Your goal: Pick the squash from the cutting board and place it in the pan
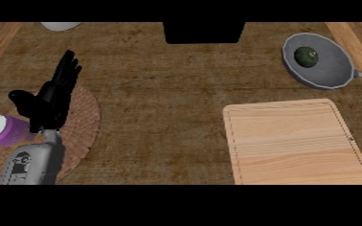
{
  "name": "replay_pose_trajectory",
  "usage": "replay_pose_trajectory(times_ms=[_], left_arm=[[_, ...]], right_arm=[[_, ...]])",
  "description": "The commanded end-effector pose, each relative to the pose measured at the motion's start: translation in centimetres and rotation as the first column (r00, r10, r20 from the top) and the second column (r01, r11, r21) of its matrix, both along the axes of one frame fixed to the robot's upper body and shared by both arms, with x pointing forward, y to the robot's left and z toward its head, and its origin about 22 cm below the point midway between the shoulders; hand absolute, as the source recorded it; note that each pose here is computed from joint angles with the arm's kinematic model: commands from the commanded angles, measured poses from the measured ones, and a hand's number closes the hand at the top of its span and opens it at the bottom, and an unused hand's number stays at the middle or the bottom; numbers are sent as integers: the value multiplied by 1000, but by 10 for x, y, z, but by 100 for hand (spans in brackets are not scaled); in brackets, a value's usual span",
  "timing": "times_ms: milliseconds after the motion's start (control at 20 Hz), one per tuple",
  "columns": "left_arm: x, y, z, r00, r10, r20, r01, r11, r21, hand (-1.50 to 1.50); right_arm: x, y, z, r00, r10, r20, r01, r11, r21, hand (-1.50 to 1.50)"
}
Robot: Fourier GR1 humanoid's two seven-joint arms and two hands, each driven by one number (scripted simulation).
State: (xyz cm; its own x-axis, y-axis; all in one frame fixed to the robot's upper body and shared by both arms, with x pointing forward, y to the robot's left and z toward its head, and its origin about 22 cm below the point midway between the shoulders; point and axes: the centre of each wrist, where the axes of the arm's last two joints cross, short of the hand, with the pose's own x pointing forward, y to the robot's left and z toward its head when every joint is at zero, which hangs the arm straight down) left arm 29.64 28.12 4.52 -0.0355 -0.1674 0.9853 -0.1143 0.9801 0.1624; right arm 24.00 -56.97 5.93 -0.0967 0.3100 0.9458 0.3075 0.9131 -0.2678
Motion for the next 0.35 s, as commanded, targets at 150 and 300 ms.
replay_pose_trajectory(times_ms=[150,300], left_arm=[[-7,-16,1,1000,-12,2,12,1000,2,0],[-13,-13,4,1000,-5,5,5,1000,-13,0]], right_arm=[[-38,-11,-8,995,96,-15,-96,995,1,-150],[-42,2,-15,997,80,-21,-80,996,-30,-150]])
